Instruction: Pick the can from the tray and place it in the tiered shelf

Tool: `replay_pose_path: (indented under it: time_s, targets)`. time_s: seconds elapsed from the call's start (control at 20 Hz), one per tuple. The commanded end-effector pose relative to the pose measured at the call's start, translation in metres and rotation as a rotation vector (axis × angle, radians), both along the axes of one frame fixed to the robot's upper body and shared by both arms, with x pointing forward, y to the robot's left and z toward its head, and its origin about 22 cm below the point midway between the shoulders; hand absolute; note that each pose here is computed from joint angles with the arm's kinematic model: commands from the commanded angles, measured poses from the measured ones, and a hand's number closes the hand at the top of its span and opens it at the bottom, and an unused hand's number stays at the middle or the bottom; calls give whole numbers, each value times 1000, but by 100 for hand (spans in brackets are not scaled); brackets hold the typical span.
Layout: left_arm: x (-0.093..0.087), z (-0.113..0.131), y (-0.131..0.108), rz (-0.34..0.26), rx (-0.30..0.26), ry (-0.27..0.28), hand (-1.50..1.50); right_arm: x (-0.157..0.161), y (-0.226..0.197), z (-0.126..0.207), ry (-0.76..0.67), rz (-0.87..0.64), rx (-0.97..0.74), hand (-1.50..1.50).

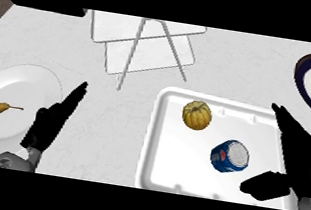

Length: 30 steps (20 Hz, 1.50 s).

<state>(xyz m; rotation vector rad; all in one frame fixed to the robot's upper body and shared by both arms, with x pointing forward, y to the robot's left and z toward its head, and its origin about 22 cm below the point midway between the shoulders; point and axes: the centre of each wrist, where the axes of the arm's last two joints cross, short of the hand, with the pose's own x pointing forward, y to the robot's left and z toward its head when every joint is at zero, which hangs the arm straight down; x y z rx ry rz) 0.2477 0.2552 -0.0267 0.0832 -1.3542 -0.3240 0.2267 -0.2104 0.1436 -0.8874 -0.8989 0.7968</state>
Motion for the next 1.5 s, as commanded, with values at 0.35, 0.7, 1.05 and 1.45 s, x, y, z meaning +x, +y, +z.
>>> replay_pose_path:
  time_s: [0.35, 0.7, 1.05, 1.45]
  targets:
    - [-11, -15, 4, 40, 4, 40, 0, 37, 53, -21, 231, -158, -82, -150]
    - [-2, -5, 7, 52, 5, 51, 0, 47, 75, -39, 217, -187, -178, -150]
    - [-9, -10, 8, 61, 11, 36, 0, 39, 77, -54, 250, -194, -216, -150]
    - [-23, -25, 5, 41, 1, 54, 0, 46, 83, -62, 286, -204, -244, -150]
